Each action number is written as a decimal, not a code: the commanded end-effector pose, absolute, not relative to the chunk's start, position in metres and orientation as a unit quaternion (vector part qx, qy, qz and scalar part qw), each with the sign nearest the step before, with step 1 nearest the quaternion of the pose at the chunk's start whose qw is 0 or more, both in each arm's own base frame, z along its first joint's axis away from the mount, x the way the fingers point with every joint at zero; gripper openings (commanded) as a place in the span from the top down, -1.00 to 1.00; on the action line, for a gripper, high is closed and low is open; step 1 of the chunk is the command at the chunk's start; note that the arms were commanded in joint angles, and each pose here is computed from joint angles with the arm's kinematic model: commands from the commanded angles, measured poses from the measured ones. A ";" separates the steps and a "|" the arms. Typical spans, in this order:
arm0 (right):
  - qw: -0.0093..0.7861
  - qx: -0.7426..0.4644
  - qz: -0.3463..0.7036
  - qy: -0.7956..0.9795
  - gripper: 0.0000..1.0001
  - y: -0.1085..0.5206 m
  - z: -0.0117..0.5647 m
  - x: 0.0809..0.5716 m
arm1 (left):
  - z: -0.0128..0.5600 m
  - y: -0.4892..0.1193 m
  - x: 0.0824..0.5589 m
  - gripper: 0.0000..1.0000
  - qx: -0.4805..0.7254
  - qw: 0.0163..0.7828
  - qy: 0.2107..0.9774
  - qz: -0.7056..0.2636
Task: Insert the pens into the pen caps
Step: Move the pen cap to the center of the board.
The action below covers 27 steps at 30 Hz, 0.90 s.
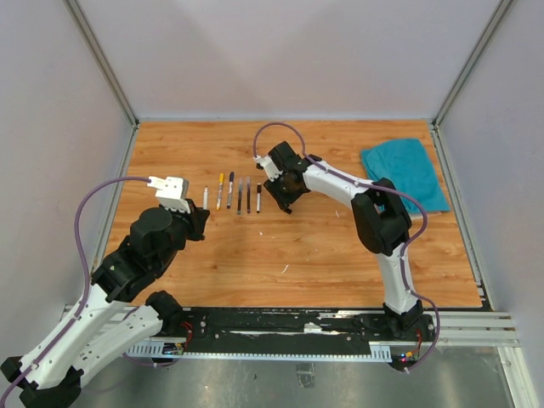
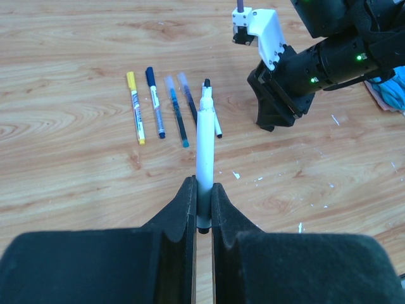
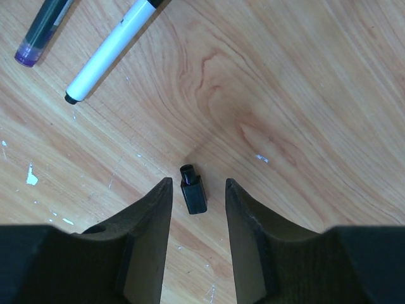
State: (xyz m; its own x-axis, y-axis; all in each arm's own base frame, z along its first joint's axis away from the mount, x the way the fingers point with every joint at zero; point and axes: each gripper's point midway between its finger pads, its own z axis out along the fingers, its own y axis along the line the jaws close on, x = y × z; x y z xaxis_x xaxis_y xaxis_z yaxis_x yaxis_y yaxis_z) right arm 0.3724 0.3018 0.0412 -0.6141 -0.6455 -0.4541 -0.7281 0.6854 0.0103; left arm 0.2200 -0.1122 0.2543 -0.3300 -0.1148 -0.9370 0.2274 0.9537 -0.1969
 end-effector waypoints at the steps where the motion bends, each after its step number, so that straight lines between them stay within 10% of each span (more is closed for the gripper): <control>1: 0.184 -0.394 0.082 0.897 0.23 0.290 0.032 0.373 | 0.256 -0.112 0.222 0.99 0.039 0.584 0.798 -0.146; 27: 0.206 -0.423 0.049 0.881 0.99 0.274 0.064 0.357 | 0.256 -0.112 0.222 0.99 0.038 0.584 0.798 -0.145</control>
